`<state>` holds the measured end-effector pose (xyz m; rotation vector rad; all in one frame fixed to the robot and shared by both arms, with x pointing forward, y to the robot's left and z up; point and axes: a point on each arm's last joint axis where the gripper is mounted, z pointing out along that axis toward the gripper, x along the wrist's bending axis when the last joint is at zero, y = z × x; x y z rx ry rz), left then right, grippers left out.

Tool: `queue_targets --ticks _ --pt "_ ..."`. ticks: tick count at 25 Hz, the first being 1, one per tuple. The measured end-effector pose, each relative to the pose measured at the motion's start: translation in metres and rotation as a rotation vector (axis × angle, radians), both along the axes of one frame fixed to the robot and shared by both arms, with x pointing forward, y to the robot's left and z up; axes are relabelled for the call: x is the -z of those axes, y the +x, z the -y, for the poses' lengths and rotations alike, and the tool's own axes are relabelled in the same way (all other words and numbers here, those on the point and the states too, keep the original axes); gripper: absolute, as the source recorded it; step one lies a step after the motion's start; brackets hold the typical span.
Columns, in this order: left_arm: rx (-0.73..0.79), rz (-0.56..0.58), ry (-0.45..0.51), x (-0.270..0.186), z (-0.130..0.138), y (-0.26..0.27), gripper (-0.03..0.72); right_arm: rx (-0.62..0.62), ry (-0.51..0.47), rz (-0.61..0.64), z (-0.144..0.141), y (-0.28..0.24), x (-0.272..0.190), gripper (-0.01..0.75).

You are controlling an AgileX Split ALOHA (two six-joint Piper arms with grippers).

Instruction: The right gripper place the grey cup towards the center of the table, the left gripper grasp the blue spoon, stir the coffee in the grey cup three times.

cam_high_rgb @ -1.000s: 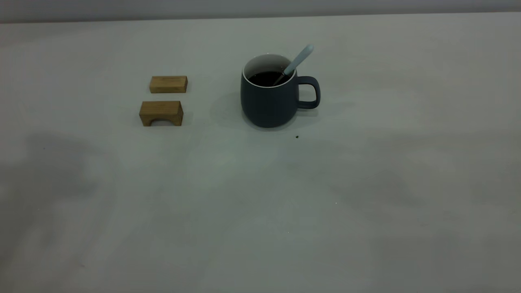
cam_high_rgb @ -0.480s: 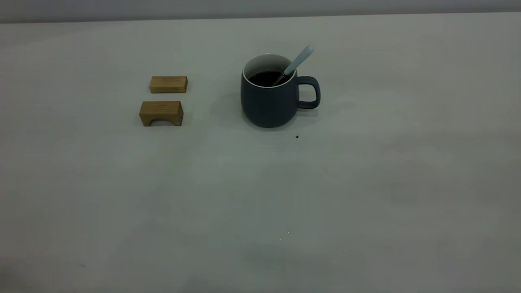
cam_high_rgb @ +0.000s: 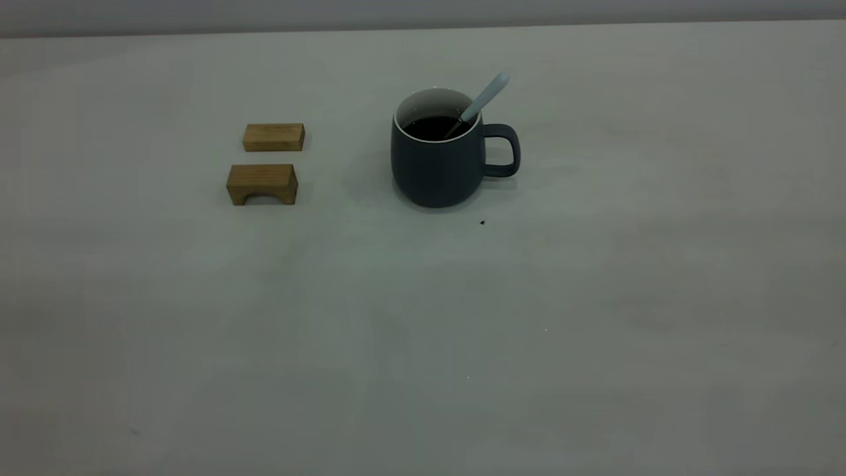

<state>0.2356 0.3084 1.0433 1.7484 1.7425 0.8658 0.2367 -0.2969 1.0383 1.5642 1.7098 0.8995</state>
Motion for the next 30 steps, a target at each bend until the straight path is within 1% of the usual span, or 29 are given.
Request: queue_targets --ticks 5,14,30 --pt "-0.009 0.086 -0.008 0.004 0.001 -0.014 0.451 0.000 0.000 0.000 0.000 0.000 0.000 0.535" --pt "-0.011 0.045 -0.010 0.007 0.001 -0.017 0.451 0.000 0.000 0.000 0.000 0.000 0.000 0.535" --pt "-0.012 0.045 -0.010 0.007 0.001 -0.017 0.451 0.000 0.000 0.000 0.000 0.000 0.000 0.535"
